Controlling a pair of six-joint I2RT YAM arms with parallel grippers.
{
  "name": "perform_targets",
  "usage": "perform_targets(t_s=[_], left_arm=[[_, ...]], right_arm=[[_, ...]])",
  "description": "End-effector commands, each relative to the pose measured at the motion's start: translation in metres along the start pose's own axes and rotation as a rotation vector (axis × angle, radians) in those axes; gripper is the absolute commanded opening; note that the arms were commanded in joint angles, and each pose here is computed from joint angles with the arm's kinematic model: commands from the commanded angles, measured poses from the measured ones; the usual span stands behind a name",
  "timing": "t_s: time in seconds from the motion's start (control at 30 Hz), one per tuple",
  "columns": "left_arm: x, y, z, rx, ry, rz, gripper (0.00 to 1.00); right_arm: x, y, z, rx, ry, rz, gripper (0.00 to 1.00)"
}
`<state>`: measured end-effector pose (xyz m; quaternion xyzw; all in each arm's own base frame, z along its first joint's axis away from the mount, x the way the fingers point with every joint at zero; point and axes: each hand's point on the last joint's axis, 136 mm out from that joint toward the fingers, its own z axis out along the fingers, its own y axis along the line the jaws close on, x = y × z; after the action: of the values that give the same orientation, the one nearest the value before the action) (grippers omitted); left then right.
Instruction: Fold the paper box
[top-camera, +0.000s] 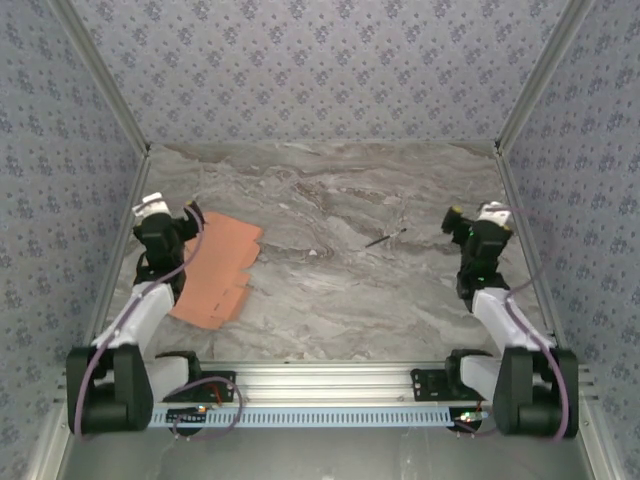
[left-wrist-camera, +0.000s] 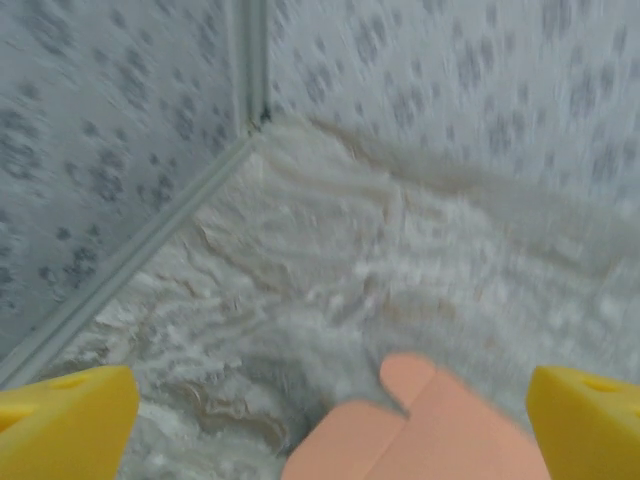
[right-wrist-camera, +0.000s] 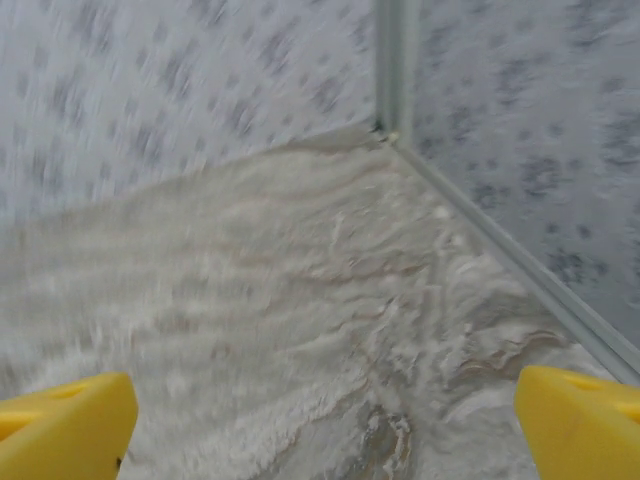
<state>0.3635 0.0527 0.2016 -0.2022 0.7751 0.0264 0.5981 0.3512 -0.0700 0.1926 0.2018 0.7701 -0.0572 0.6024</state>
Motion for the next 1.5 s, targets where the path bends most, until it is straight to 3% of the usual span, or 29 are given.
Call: perform_targets(t_s=[0.0,0.1,0.3,0.53,1.1,1.27,1.4,1.47], left_arm=[[0.035,-0.010,-0.014,0.051,0.213,-0.193,0.99],[0.063,-0.051,-0.024,0.221,0.364,-0.214,0.99],[0.129,-0.091,-0.053,0.216,0.631,0.112,0.93],[0.181,-0.107,-0.056,0.140,0.828,0.405,0.86],[0.212,-0.106,-0.028,0.034,0.912,0.610,0.43],[0.205,-0.113,-0.023,0.040,0.878,0.588,0.27],[0.189,-0.125,-0.017,0.046,0.835,0.556,0.04],[0.174,-0.134,-0.017,0.063,0.814,0.530,0.01]], right_arm=[[0.010,0.000,-0.016,0.009,0.174,0.156,0.99],[0.009,0.049,-0.029,-0.187,0.243,0.124,0.96],[0.046,0.155,-0.075,-0.518,0.404,-0.106,0.95],[0.078,0.194,-0.084,-0.558,0.494,-0.231,0.95],[0.101,0.186,-0.085,-0.528,0.553,-0.223,0.97],[0.101,0.187,-0.084,-0.530,0.556,-0.219,0.97],[0.101,0.193,-0.086,-0.553,0.567,-0.211,0.97],[0.100,0.199,-0.090,-0.581,0.575,-0.220,0.97]])
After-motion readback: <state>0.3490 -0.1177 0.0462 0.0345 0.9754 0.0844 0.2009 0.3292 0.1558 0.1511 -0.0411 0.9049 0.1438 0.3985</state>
